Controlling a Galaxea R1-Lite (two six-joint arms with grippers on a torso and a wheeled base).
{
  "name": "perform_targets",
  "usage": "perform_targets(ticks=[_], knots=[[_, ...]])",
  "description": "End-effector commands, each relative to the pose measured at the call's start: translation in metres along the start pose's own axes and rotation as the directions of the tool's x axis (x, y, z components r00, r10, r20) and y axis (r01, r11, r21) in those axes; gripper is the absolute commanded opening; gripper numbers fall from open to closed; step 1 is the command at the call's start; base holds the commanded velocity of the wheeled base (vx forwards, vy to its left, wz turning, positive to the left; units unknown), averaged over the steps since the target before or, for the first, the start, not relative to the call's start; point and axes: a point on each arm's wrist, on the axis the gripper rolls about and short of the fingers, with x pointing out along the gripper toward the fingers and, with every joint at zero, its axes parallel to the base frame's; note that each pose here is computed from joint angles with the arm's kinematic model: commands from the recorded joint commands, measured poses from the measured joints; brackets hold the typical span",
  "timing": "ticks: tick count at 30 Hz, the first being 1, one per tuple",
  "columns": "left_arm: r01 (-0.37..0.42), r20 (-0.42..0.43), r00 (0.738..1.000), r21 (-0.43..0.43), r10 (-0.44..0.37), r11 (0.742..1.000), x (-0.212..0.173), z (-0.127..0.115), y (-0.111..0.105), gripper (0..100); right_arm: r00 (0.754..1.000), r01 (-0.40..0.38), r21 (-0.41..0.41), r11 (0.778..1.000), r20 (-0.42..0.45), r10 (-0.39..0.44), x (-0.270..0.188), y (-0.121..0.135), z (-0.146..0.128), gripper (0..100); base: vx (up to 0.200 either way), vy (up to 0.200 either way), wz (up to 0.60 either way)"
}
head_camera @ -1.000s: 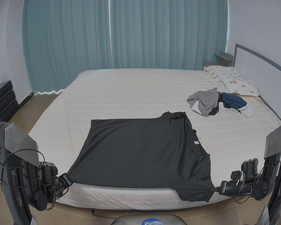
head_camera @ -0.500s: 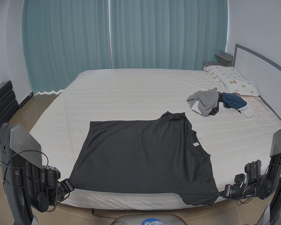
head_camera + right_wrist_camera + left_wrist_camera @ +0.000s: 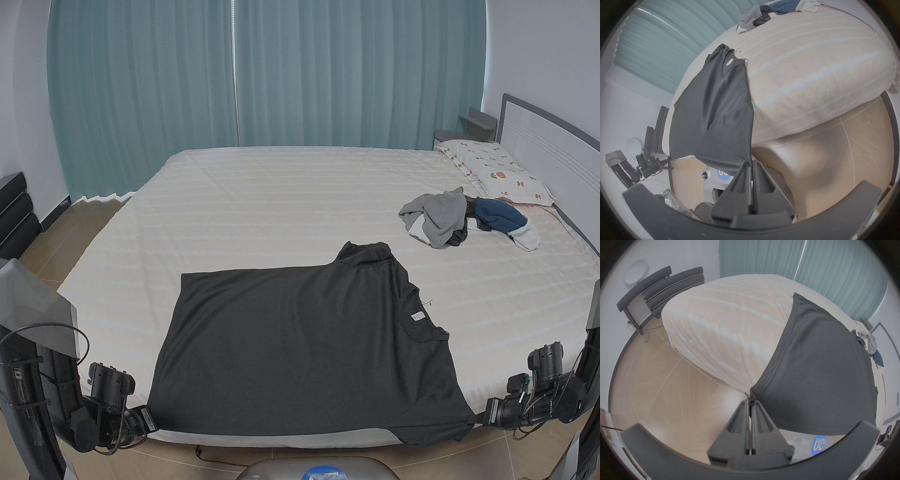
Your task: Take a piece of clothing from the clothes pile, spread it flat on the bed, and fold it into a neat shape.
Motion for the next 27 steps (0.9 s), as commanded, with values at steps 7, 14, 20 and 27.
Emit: perform_targets(ticks=[7,14,20,27], knots=[[0.035,-0.007,0.999,0.056,-0.034,0.998,-0.027,-0.005,-0.003,0,0.997,0.040,-0.003,0.999,-0.068,-0.040,-0.013,-0.001,-0.013,0,0.000,0.000,0.00],[0.007,-0.019,1.000,0.064,-0.006,0.998,-0.025,-0.007,-0.002,0,0.997,0.045,-0.034,0.998,-0.056,-0.046,-0.027,0.003,-0.016,0,0.000,0.000,0.00],[0.001,-0.014,1.000,0.067,0.000,0.998,-0.026,-0.007,-0.002,0,0.995,0.024,-0.068,0.997,-0.096,-0.031,-0.041,0.015,-0.028,0,0.000,0.000,0.00],[0.005,-0.014,1.000,0.074,-0.004,0.997,-0.026,-0.008,-0.003,0,0.994,0.027,-0.061,0.998,-0.103,-0.033,-0.042,0.015,-0.029,0,0.000,0.000,0.00]])
